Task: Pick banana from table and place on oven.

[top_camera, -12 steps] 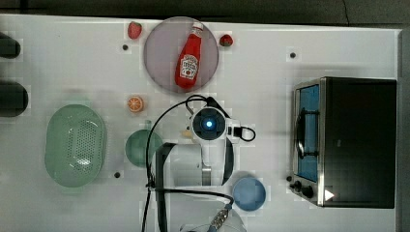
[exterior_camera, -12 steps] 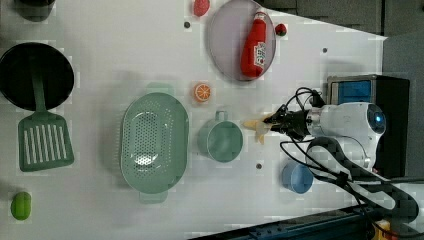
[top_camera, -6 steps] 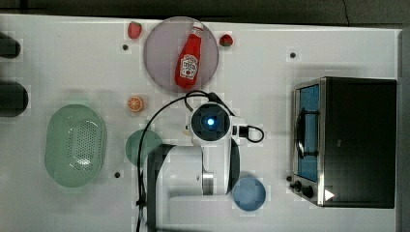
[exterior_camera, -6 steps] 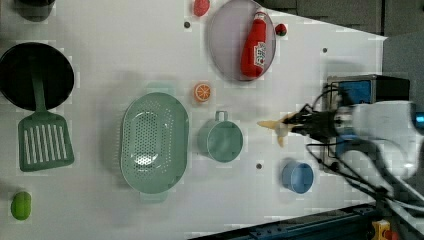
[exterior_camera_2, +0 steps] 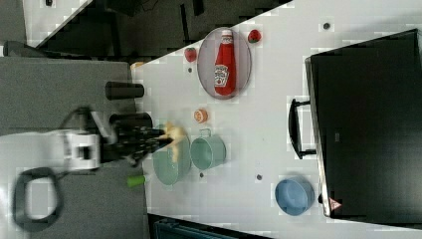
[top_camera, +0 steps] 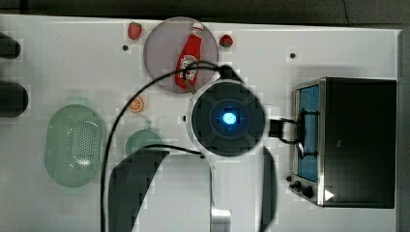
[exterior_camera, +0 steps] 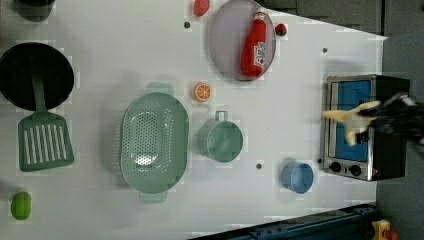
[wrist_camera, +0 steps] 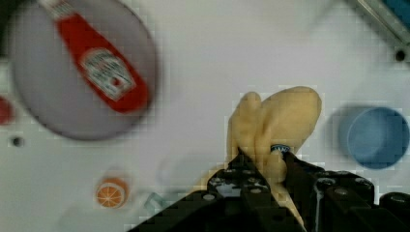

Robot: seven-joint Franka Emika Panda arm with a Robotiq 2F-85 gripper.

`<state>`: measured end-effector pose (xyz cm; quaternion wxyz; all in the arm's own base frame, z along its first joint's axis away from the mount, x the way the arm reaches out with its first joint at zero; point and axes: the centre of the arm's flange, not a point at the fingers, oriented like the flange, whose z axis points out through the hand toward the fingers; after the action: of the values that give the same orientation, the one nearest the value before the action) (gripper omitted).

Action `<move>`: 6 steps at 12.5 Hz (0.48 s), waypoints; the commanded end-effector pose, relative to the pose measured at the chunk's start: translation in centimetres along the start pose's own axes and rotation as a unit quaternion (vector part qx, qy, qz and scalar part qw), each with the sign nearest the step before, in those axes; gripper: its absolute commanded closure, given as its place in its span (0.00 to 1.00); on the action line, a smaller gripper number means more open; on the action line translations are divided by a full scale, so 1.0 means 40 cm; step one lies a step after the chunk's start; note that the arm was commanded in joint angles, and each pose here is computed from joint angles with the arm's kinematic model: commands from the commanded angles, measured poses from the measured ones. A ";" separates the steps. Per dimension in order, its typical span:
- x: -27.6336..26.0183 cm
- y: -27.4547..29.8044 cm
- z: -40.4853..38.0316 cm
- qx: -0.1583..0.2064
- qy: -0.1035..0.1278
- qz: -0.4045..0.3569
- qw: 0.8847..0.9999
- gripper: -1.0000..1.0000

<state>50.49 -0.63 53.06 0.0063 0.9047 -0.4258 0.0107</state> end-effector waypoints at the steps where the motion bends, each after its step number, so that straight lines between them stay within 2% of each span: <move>1: 0.093 0.083 -0.037 -0.019 -0.033 0.056 0.998 0.79; 3: 0.191 0.154 -0.053 -0.016 -0.032 0.059 0.998 0.79; 6: 0.356 0.299 0.004 -0.031 -0.033 0.012 0.999 0.79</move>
<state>50.63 -16.00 56.09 0.0136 0.8840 -0.4673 0.0083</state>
